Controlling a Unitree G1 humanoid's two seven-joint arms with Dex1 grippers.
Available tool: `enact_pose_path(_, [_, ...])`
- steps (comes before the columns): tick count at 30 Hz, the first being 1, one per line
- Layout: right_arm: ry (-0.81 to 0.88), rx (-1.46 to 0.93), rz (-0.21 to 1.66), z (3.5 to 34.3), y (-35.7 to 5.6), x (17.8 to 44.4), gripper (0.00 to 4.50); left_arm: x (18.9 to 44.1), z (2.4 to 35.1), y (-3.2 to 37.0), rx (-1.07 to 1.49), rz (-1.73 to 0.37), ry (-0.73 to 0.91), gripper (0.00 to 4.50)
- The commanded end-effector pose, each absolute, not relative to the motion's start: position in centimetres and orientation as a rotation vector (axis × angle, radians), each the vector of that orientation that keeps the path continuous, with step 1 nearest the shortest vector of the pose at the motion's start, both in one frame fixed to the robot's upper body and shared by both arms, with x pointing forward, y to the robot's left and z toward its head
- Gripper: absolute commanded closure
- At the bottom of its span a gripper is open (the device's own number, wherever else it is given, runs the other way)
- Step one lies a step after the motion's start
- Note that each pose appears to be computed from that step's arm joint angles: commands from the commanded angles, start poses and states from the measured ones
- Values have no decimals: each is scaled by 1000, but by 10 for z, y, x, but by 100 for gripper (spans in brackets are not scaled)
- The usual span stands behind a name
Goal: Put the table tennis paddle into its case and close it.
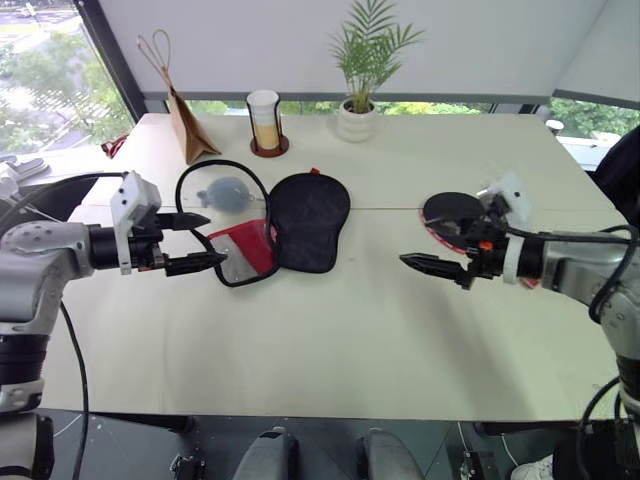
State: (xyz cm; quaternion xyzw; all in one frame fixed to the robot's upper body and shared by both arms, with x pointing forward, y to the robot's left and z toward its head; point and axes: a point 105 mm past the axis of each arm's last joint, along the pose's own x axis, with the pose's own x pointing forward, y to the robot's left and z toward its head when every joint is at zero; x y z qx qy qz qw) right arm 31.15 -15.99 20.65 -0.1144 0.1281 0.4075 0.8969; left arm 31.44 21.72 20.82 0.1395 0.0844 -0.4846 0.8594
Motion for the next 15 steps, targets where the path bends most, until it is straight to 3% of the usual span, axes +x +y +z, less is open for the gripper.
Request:
enact_pose_path(1, [265,-212,805,205,-149,328,2,316,221,217,318,-1008,124,0])
enact_pose_path(10, [369,-115,739,171,-84,388,2,322,222,219,330,-990,112,0])
enact_pose_path(15, [411,-115,692,154,-69,408,2,321,222,219,339,-988,112,0])
